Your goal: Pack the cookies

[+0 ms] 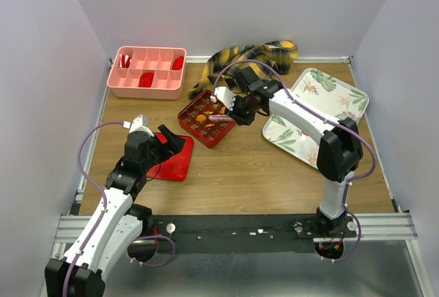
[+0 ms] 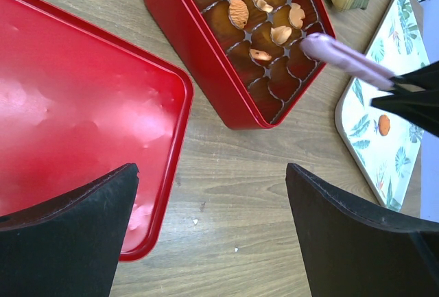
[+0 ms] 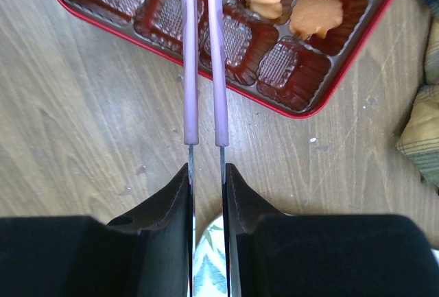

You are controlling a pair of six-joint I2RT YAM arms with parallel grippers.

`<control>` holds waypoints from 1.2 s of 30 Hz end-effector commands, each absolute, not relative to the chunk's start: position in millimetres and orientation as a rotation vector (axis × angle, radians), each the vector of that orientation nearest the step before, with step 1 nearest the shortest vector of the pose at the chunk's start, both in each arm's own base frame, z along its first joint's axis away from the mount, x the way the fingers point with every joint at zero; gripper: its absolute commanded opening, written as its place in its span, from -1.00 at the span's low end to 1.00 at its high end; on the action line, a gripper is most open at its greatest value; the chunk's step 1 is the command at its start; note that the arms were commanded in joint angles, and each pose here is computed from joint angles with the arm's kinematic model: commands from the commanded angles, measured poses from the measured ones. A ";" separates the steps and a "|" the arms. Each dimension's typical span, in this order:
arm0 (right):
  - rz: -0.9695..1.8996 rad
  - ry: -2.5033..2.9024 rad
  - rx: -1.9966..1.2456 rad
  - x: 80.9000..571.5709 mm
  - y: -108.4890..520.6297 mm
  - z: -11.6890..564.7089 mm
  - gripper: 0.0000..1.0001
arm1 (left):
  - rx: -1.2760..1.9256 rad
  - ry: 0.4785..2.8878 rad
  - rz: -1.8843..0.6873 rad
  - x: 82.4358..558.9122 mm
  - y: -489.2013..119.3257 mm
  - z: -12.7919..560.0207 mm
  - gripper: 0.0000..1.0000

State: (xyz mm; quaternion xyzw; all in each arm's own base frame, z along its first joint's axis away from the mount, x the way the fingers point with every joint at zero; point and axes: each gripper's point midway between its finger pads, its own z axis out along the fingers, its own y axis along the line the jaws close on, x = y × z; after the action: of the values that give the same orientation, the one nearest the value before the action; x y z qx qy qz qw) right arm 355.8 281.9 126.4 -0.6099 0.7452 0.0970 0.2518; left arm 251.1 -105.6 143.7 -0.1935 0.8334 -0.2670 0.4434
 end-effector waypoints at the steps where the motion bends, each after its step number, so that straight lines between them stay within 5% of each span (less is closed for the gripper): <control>1: 0.358 2.056 -1.517 348.1 264.8 162.0 -0.62 | -0.482 2.050 -0.640 251.4 -100.2 145.8 0.97; 20: 0.197 2.563 -0.731 301.2 -3.9 114.4 -0.57 | -0.462 2.062 -0.688 261.3 -110.6 137.1 0.97; 36: 0.141 2.689 -0.592 273.1 -59.3 78.7 -0.27 | -0.452 2.067 -0.713 263.3 -114.9 133.5 0.97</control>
State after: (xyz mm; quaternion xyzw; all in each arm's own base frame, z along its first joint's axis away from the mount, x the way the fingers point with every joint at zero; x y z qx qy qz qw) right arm 268.1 -55.5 82.7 -0.2061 0.9580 0.0530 0.1921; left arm 263.9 -114.1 132.9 -0.1871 0.8355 -0.2790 0.4348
